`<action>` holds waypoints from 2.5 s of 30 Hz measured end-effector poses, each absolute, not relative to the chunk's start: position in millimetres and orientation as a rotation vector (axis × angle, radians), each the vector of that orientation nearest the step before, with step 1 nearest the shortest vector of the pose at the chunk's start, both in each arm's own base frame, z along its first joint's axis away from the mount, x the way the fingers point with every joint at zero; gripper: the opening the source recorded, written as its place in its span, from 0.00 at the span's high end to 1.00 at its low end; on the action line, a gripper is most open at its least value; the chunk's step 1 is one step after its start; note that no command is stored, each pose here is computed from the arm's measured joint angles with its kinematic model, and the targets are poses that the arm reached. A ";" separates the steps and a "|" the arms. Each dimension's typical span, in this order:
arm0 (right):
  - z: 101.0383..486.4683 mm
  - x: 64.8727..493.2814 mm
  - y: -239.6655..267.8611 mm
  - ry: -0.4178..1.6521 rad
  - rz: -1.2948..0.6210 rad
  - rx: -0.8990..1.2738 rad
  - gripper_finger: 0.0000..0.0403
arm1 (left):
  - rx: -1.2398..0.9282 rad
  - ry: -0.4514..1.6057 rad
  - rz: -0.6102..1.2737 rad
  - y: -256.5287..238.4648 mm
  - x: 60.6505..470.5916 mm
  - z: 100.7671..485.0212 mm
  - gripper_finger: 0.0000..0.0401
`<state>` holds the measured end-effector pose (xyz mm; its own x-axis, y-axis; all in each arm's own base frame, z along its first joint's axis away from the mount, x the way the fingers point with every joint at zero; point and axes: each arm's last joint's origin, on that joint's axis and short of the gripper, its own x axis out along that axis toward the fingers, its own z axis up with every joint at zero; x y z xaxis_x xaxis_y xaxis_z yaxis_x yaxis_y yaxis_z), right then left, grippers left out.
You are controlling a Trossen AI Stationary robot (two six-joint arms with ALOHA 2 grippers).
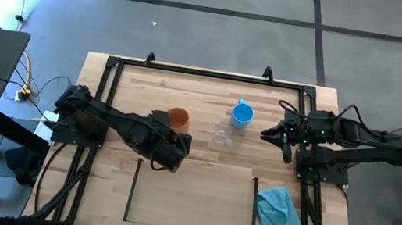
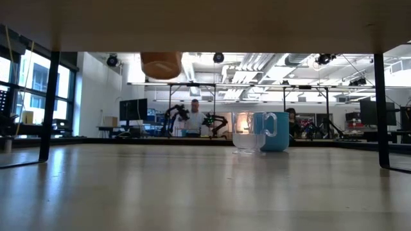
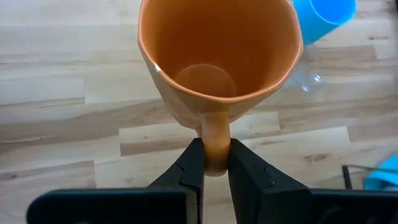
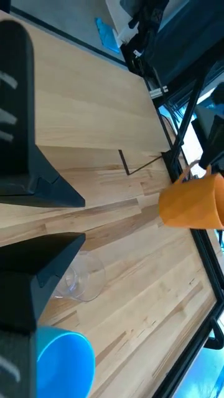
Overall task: Stack small to large cups/mugs on shelf
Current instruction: Put the orange mug on the shelf
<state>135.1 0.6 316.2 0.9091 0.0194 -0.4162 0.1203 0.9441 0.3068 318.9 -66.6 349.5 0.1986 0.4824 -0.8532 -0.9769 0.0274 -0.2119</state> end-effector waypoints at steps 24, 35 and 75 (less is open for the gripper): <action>316.2 135.1 0.2 0.426 -0.071 0.354 0.83 | -0.992 0.716 1.119 -97.5 311.4 370.2 0.92; 316.2 135.1 -0.2 0.423 -0.089 0.375 0.83 | -0.982 0.733 1.070 -118.9 304.0 370.2 0.92; 311.2 173.9 -0.8 0.392 -0.124 0.473 0.83 | -0.908 0.737 0.929 -191.9 281.2 362.4 0.92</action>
